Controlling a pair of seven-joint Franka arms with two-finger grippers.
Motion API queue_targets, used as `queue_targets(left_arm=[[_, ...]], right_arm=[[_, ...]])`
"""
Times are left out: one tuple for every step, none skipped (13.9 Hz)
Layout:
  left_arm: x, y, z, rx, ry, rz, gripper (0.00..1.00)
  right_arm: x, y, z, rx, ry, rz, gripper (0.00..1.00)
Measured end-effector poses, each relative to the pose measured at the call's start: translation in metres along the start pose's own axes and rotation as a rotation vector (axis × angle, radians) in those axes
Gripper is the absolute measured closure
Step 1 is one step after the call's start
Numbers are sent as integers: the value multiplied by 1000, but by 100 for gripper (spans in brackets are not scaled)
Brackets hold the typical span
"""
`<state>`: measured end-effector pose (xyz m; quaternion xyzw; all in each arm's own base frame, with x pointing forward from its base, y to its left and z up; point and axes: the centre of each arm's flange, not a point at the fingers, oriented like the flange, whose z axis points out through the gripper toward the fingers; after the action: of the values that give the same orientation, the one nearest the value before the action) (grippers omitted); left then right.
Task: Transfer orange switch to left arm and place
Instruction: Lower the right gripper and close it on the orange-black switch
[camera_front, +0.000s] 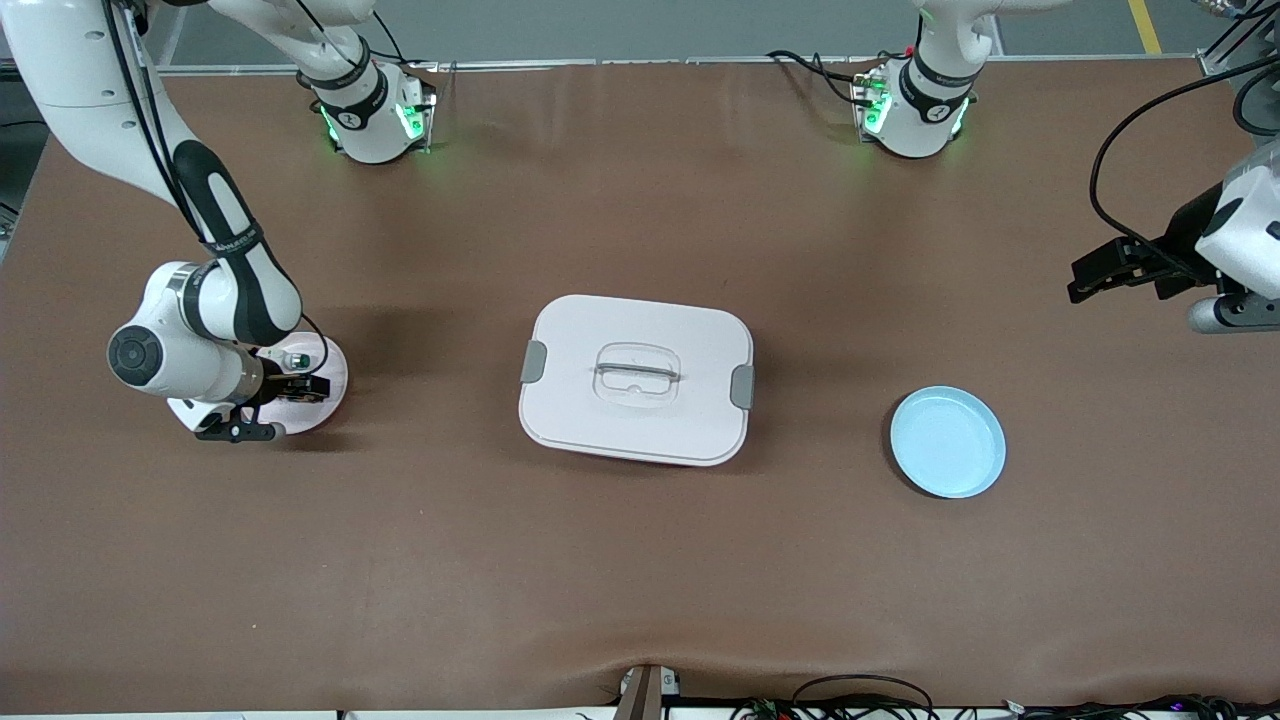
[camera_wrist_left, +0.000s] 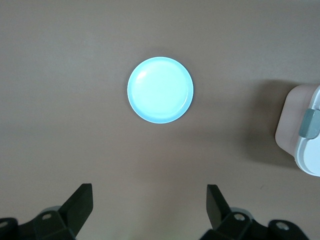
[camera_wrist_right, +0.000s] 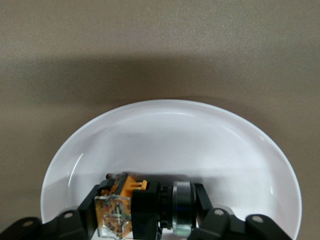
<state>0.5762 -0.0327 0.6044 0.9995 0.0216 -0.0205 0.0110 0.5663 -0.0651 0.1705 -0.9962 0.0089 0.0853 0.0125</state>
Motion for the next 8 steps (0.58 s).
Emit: queue_targets(left_arm=[[0,0,0,0,0,0,0],[0,0,0,0,0,0,0],[0,0,0,0,0,0,0],[0,0,0,0,0,0,0],[0,0,0,0,0,0,0],[0,0,0,0,0,0,0],[0,0,0,0,0,0,0],[0,0,0,0,0,0,0]], right_arm=[[0,0,-1,0,-2,0,27],[0,0,-1,1,-8,1,27],[1,0,-3,3,-21,2,27],[2,0,-7,6,-38,4,27],[5,0,-13,11,-59,14,27],[10,0,-23,16,-80,34,27],[14,-1,-33,29,-97,69,27],[17,-3,-43,58,-112,118,27]])
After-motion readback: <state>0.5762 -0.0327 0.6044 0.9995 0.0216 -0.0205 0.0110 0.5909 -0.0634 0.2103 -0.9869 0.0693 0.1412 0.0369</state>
